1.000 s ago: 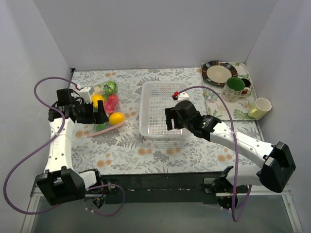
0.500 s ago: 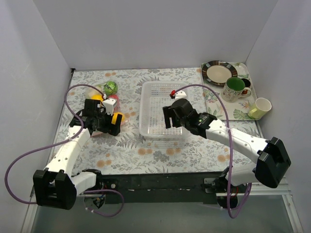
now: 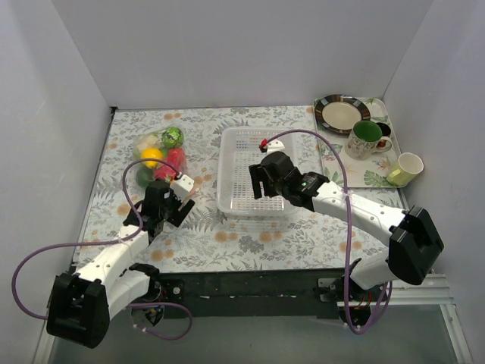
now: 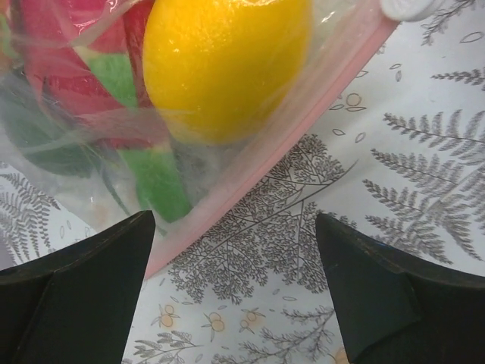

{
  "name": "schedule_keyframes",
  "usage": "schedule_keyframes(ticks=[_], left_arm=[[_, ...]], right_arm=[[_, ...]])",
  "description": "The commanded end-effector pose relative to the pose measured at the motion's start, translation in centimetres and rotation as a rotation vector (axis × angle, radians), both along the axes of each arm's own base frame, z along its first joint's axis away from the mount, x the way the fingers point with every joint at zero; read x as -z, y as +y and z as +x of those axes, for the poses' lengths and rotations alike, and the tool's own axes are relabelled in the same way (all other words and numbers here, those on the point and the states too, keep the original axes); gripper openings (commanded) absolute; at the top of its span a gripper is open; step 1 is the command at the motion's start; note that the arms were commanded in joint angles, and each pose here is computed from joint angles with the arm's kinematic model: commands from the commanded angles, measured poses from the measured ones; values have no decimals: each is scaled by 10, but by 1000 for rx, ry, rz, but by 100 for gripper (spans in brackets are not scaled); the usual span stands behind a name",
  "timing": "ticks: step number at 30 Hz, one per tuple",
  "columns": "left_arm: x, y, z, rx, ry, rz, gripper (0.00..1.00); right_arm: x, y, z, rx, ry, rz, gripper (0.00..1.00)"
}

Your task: Open the zip-top bag and remove the fake food

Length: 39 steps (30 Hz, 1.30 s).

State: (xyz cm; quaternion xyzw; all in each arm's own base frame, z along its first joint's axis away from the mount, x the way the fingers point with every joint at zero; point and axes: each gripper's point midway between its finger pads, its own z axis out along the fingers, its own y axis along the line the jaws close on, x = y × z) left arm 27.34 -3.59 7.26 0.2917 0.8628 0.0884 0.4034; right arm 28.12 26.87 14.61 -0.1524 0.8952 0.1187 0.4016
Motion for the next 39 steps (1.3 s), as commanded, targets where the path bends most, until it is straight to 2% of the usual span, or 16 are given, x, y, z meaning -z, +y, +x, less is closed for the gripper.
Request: schedule_keyframes(ticks=[1,5,8,9,10,14,16,17,19,24,27,28,32,34,35,39], left_arm=[[-23,16,27,-37,-212,99,86],[-37,27,46,-104,-360,149,80],[-39,30,54,-123,-378,221,75],[-28,28,54,-109,-330,237,69],[-25,27,54,-96,-310,239,55],[-18,17,54,-43,-275,221,26],[-22,14,56,-58,-273,191,19],[-20,14,54,-64,-256,191,9],[-28,15,57,-89,-267,179,0],[-72,8,66,-110,-305,117,0],[-126,-7,68,-81,-301,29,0],[-159,-15,66,-48,-296,-4,0],[-228,-24,43,5,-292,-88,0],[-237,-22,29,12,-251,-91,0],[-256,-23,25,18,-278,-112,0],[-258,-20,7,11,-241,-131,0]], right_arm=[[-28,11,13,10,-70,51,83],[-36,10,12,9,-91,72,82],[-42,8,10,1,-110,85,82],[-43,7,11,2,-114,89,81],[-44,7,10,1,-118,91,81],[-51,5,9,2,-132,109,81],[-55,5,8,4,-135,116,80],[-57,4,8,4,-139,121,80],[-61,4,7,3,-143,128,80],[-73,7,7,-21,-167,152,77],[-87,14,5,-90,-219,175,74],[-87,15,4,-116,-231,174,74],[-116,34,-12,-311,-341,246,75],[-142,42,-19,-399,-451,300,76],[-139,49,-29,-470,-460,320,77],[-169,66,-50,-633,-548,416,81]])
